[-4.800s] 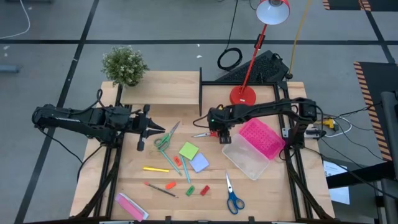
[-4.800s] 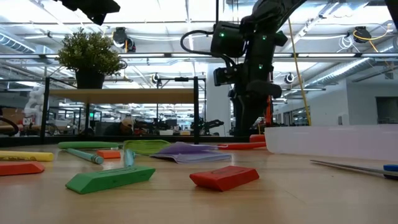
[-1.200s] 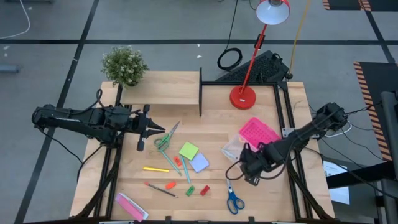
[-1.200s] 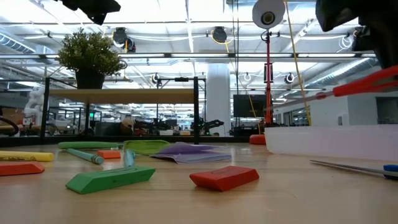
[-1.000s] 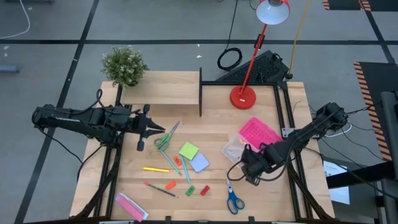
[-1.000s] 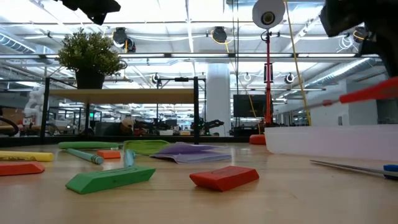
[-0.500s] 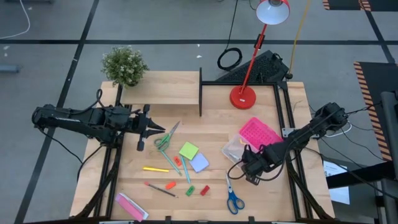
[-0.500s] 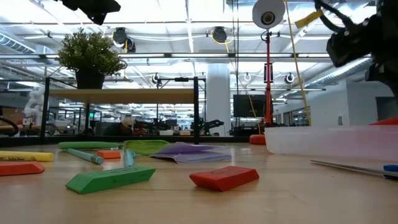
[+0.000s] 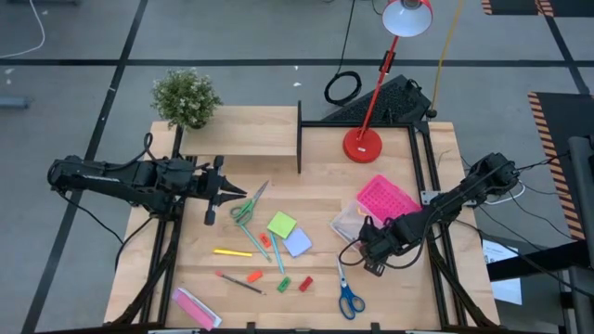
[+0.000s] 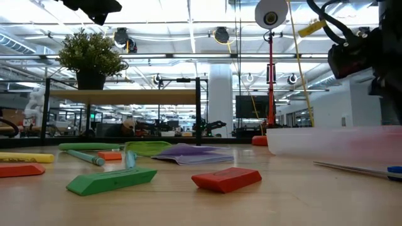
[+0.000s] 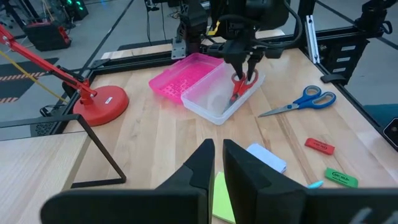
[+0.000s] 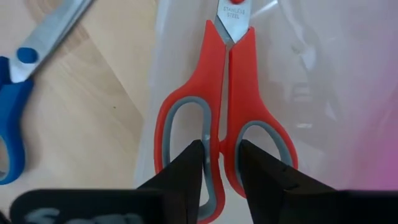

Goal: Pack school essentials
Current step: Put the red scissors into the pink supply box, then put the green scissors into the pink supply box

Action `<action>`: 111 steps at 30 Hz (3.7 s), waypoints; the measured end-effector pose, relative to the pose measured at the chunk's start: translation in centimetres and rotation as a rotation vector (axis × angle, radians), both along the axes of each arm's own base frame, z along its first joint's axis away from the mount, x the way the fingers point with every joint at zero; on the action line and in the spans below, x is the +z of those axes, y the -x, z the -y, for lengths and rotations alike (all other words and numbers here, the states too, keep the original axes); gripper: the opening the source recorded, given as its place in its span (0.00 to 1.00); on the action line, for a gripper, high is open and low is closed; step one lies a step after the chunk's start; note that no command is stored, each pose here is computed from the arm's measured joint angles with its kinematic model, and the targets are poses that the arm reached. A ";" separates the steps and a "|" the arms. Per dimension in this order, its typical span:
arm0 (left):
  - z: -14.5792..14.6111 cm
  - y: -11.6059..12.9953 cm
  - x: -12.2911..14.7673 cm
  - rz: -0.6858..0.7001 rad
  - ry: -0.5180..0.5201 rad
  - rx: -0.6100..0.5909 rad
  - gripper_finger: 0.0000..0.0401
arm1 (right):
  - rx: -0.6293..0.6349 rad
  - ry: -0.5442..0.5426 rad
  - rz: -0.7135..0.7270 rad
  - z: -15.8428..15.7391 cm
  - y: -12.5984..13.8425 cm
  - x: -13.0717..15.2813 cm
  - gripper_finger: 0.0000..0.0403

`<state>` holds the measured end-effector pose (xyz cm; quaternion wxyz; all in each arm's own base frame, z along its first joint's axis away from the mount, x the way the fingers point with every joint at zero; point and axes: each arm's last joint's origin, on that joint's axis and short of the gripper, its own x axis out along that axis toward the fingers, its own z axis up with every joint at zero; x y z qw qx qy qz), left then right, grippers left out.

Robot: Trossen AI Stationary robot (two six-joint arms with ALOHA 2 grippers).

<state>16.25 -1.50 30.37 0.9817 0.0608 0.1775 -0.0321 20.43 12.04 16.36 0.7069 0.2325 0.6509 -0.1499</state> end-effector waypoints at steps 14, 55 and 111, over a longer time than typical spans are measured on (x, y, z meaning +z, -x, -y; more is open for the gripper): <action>0.0 0.0 0.0 -0.002 0.044 0.017 0.09 | -0.001 -0.029 0.024 0.1 0.5 1.0 0.38; 4.9 -3.1 -8.3 -0.547 0.237 0.438 0.09 | 0.391 0.589 0.782 0.6 0.2 6.2 0.38; 1.0 -6.3 -14.3 -0.837 0.450 0.822 0.44 | 0.420 0.408 0.880 -0.2 -0.4 6.8 0.38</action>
